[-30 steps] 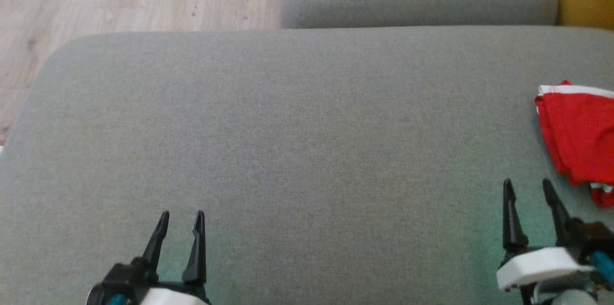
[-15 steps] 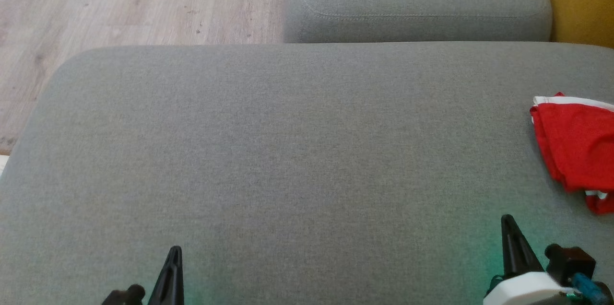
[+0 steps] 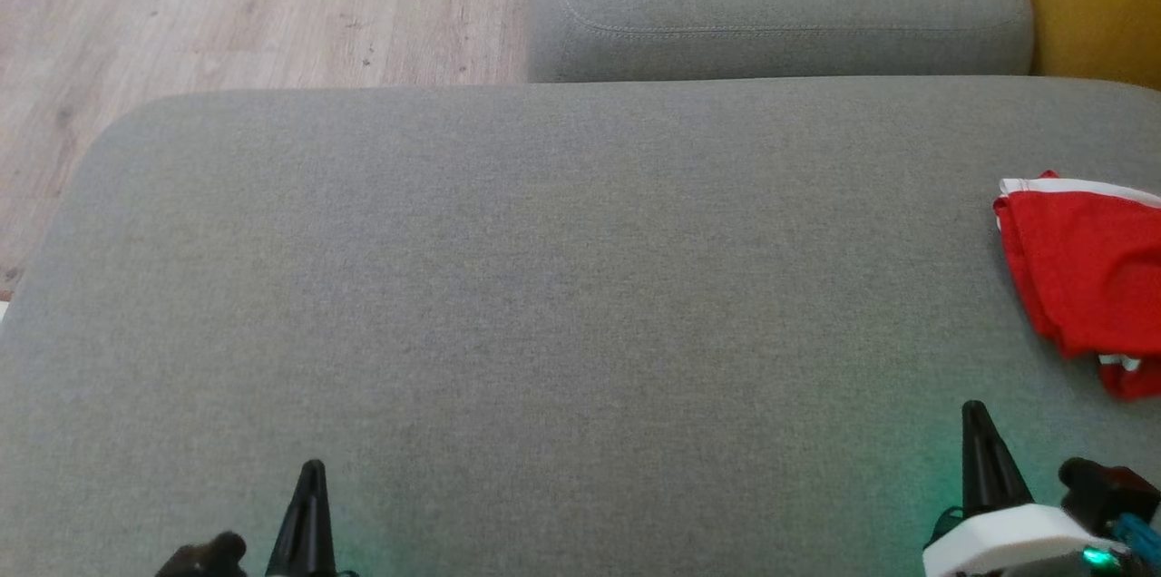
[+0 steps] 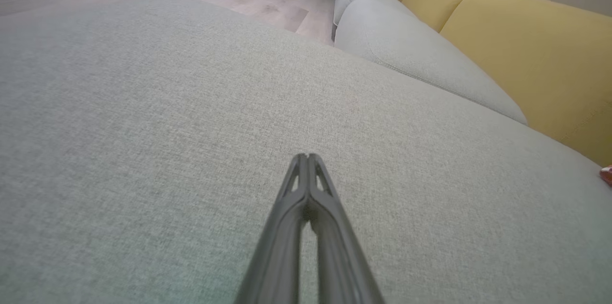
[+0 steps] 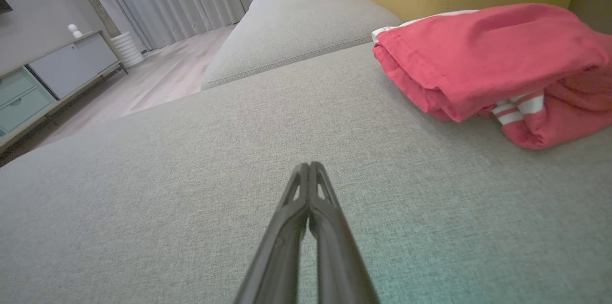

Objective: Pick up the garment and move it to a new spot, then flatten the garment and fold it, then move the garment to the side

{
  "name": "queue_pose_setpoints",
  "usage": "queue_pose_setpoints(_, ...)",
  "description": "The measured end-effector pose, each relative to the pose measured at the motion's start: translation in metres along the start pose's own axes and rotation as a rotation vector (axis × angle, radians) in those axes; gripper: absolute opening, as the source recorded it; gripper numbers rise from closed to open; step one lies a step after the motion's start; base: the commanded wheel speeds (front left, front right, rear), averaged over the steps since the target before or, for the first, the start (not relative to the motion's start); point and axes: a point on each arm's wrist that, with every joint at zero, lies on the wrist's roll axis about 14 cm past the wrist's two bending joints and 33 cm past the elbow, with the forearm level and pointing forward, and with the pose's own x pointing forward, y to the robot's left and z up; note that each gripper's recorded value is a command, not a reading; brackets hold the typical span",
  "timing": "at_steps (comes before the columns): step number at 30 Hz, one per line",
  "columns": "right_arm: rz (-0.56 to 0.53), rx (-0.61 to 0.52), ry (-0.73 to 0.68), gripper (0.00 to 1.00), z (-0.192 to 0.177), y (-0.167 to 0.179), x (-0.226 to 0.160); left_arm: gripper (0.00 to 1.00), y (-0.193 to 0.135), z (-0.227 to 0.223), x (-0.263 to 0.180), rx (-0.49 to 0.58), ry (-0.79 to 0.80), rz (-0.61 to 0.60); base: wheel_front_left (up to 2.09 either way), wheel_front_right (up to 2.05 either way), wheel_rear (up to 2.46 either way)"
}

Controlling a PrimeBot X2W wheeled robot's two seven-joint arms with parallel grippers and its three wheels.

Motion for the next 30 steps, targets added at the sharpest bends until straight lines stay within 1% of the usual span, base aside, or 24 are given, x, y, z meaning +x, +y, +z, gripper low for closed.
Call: queue_pose_setpoints(30, -0.061, 0.369, -0.03, 0.0, 0.014, -0.012, 0.003, 0.0, 0.004, 0.018, 0.015, -0.32, -0.018, 0.036, 0.0, 0.0, 0.0)
